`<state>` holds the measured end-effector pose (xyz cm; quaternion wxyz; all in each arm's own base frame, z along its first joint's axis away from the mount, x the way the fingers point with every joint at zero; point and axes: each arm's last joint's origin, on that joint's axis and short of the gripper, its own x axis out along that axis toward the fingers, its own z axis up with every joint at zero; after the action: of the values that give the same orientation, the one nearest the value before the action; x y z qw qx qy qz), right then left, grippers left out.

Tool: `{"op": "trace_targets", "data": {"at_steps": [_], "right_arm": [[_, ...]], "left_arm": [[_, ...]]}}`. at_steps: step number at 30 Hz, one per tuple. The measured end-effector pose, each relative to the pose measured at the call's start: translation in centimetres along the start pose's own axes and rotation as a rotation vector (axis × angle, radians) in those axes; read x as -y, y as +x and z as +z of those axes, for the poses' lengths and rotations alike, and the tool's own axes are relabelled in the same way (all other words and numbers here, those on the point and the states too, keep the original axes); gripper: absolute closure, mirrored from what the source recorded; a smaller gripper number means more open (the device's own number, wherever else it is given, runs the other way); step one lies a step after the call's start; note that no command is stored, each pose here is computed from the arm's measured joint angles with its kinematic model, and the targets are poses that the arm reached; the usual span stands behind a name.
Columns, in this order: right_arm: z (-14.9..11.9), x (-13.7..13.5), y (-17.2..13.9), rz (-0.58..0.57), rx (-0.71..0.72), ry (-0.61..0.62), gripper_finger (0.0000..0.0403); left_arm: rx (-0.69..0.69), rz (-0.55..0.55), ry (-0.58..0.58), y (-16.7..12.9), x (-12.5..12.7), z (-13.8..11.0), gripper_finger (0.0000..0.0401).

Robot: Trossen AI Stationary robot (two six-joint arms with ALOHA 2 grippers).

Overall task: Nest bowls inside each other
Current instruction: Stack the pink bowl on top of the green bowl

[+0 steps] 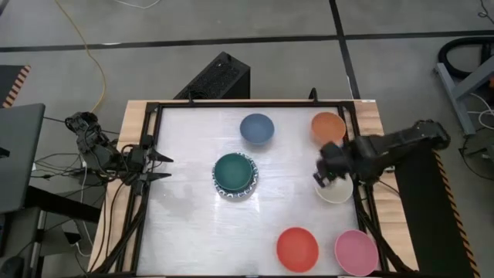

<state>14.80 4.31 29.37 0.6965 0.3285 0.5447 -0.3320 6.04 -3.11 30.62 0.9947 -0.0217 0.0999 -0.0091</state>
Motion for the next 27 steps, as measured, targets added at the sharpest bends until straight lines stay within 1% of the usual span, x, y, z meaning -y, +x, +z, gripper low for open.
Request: {"op": "trace_targets", "data": {"at_steps": [1, 3, 6, 8, 13, 16, 20, 24, 27], "right_arm": [[-1.1, -0.3, -0.2, 0.01, -0.01, 0.031, 0.0294], [-3.2, -0.9, -0.4, 0.032, -0.04, 0.132, 0.0294], [-6.5, -1.9, -0.5, 0.058, -0.121, 0.271, 0.0294], [-8.5, -2.6, -0.4, 0.052, -0.175, 0.324, 0.0294], [-12.7, -4.2, 0.6, 0.004, -0.277, 0.353, 0.0294], [-14.3, -5.3, 1.6, -0.005, -0.294, 0.336, 0.0294], [-15.4, -7.4, 3.3, 0.013, -0.311, 0.34, 0.0294], [-16.0, -8.7, 5.0, -0.023, -0.318, 0.35, 0.0294], [-16.4, -9.2, 5.3, -0.047, -0.328, 0.322, 0.0294]], "left_arm": [[0.0, 0.0, -0.002, 0.0, 0.0, 0.0, 0.0193], [0.001, 0.0, -0.012, 0.0, 0.0, 0.0, 0.0193], [0.002, 0.0, -0.028, 0.0, 0.0, 0.0, 0.0193], [0.002, 0.0, -0.037, 0.0, 0.0, 0.0, 0.0193], [0.008, 0.0, -0.057, 0.0, 0.0, 0.1, 0.0193], [0.011, 0.0, -0.059, 0.0, 0.0, 0.1, 0.0193], [0.011, 0.001, -0.055, 0.0, 0.0, 0.1, 0.0193], [0.011, 0.001, -0.052, 0.0, 0.0, 0.1, 0.0193], [0.01, 0.001, -0.049, 0.0, 0.0, 0.1, 0.0193]]}}
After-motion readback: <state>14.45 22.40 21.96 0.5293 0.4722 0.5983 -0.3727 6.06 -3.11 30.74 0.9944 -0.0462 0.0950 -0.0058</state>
